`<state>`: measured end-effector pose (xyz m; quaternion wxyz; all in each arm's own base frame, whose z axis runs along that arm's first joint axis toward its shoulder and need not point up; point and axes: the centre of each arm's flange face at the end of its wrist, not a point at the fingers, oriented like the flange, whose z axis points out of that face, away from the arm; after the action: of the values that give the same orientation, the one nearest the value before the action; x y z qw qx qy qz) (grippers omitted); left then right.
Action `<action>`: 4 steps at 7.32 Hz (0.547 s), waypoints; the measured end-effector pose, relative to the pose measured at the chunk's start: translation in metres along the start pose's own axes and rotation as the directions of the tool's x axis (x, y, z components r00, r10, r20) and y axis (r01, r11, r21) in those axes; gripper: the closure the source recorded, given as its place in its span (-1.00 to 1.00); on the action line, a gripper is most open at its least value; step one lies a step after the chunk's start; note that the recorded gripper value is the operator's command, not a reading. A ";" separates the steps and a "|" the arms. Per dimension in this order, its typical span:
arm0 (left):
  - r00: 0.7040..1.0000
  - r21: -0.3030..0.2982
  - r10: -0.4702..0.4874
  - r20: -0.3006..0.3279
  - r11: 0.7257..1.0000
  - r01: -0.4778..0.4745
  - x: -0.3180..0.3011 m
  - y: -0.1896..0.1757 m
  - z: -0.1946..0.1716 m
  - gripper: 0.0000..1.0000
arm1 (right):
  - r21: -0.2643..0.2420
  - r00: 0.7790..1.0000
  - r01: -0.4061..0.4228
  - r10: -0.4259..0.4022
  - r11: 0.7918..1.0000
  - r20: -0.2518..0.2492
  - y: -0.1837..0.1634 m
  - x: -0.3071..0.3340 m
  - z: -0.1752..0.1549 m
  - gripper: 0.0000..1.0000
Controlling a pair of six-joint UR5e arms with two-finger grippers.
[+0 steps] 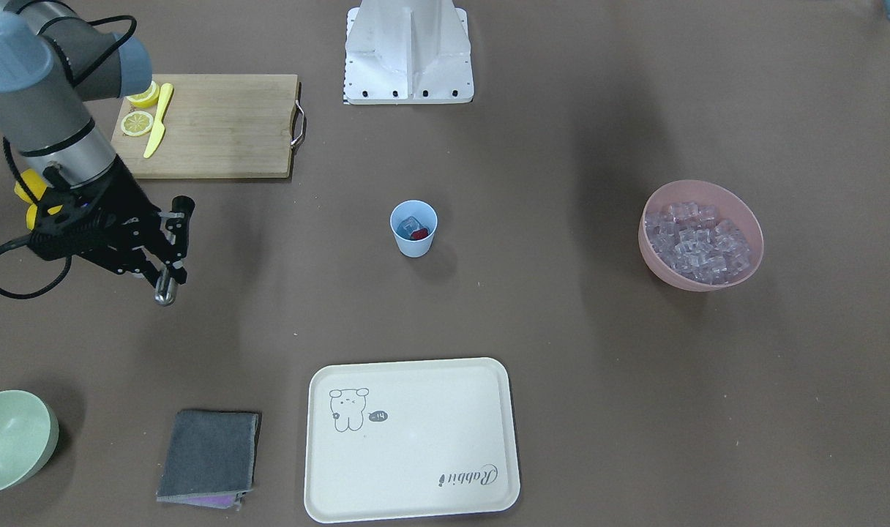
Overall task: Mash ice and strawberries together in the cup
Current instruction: 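Lift the muddler rod out of the cup and carry it back with the right gripper, then set the muddler rod upright near the lemons and release it with the right gripper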
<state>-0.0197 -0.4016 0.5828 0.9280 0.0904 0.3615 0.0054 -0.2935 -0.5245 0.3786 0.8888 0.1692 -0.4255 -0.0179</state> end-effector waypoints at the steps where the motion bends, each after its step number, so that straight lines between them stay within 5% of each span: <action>1: 1.000 -0.001 0.015 0.004 1.000 -0.015 -0.004 -0.002 0.002 -0.95 | -0.076 0.999 -0.041 0.040 0.996 -0.018 0.000 0.033 0.021 1.00; 4: 1.000 0.001 0.017 0.014 1.000 -0.017 -0.012 -0.004 0.004 -0.95 | -0.219 0.990 -0.123 0.103 0.968 -0.099 0.008 0.104 0.075 1.00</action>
<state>-0.0260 -0.4074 0.5935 0.9304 0.0940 0.3540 0.0127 -0.2851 -0.5563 0.5030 0.9195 0.0439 -0.3907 -0.0078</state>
